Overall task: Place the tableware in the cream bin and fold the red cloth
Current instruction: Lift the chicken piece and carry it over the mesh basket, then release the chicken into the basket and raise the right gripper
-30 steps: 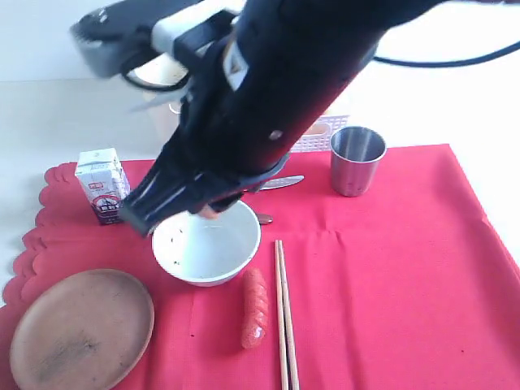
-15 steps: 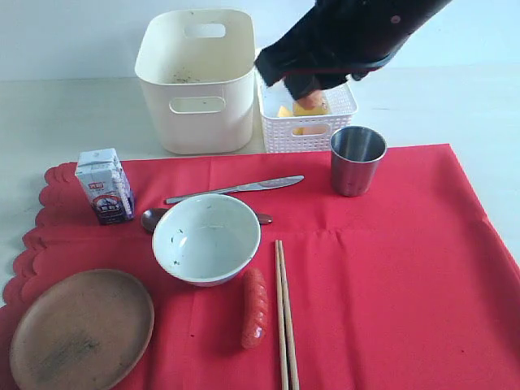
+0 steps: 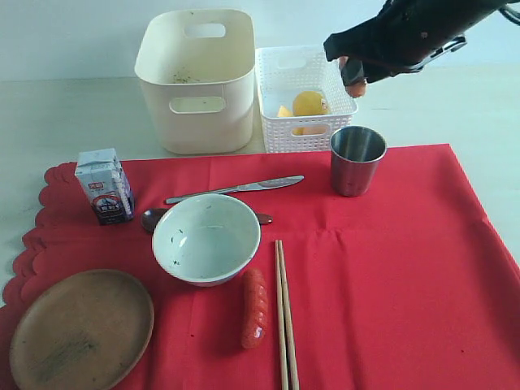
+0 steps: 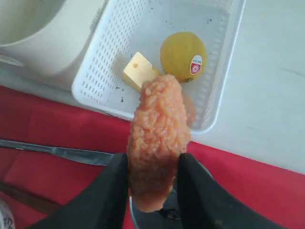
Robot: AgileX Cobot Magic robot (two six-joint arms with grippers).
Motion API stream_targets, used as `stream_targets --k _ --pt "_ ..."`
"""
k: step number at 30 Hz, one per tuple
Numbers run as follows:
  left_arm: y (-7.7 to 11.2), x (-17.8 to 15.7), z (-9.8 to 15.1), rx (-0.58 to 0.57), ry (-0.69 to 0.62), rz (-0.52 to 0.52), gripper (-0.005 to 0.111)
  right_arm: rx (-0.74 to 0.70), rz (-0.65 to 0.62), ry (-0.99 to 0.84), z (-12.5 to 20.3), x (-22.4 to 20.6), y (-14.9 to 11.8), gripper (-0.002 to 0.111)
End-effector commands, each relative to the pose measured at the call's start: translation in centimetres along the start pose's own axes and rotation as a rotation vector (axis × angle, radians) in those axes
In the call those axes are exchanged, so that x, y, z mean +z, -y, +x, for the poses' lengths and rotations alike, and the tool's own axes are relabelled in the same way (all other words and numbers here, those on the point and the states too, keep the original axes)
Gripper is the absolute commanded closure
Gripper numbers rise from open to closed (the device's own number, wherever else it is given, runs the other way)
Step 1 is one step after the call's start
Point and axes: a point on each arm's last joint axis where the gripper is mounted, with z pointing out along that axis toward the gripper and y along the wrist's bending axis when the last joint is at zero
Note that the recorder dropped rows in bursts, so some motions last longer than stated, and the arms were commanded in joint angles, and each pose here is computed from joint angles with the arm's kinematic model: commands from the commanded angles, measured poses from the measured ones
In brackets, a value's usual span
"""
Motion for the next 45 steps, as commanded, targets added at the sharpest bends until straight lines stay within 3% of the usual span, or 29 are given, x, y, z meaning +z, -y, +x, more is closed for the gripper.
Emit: stream_targets --k 1,15,29,33,45 --pt "0.0 0.0 0.0 0.001 0.015 0.000 0.107 -0.012 0.001 0.008 -1.3 3.2 0.8 0.108" --pt "0.0 0.0 0.0 0.001 0.015 0.000 0.107 -0.017 -0.007 0.084 -6.5 9.6 1.7 0.108" --pt "0.0 0.0 0.0 0.001 0.015 0.000 0.107 -0.044 -0.021 0.059 -6.4 13.9 2.3 0.107" --pt "0.0 0.0 0.0 0.001 0.015 0.000 0.107 -0.047 -0.023 0.035 -6.0 14.6 2.4 0.096" --pt "0.0 0.0 0.0 -0.001 0.015 0.000 0.107 -0.060 -0.044 0.009 -5.9 14.2 2.1 0.042"
